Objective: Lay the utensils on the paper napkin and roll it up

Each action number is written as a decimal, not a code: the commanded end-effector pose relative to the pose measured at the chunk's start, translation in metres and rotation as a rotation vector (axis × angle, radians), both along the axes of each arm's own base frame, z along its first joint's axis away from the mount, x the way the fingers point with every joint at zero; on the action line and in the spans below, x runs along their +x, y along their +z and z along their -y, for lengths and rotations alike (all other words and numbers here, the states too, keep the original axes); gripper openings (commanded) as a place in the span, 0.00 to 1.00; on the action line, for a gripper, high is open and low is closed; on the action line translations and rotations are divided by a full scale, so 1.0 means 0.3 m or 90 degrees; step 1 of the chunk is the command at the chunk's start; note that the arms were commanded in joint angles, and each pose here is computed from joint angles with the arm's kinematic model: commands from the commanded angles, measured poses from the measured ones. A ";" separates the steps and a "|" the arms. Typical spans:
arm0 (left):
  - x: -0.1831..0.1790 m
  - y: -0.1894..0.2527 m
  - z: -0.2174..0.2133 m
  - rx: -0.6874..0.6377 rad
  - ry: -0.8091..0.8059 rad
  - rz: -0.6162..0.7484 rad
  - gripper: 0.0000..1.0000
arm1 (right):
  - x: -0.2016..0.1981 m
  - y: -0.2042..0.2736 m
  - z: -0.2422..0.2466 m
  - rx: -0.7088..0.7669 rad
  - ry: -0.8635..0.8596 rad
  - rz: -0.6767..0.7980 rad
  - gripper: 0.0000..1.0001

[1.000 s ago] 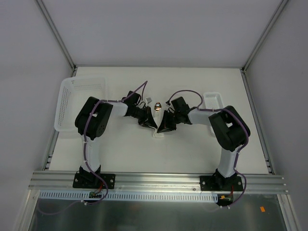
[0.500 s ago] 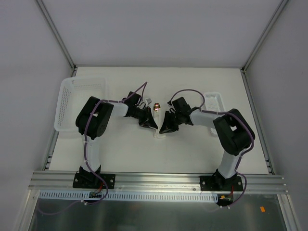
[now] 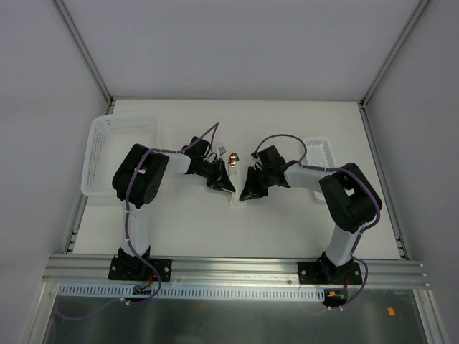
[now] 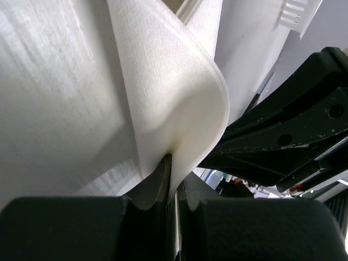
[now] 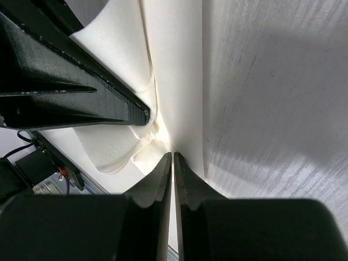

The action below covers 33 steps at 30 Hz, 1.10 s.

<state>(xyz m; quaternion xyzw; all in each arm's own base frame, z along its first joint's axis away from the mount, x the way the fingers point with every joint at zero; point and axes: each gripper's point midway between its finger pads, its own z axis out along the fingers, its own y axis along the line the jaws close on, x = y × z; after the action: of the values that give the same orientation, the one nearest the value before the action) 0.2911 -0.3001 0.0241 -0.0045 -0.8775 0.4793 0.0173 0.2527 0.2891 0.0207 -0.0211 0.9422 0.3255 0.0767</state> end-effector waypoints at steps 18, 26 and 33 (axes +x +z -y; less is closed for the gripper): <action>0.043 0.126 0.069 -0.043 0.033 0.033 0.04 | -0.055 -0.157 0.113 -0.135 0.000 -0.065 0.03; 0.043 0.157 0.111 -0.076 0.026 0.041 0.04 | -0.056 -0.163 0.110 -0.138 0.006 -0.072 0.01; 0.039 0.182 0.119 -0.088 0.028 0.045 0.04 | -0.060 -0.169 0.106 -0.144 0.013 -0.074 0.00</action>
<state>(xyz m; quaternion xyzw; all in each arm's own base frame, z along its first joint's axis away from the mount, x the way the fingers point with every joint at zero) 0.2950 -0.3211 0.0504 0.0251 -0.8651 0.5010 0.0005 0.2547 0.2905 0.0183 -0.0175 0.9471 0.3169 0.0481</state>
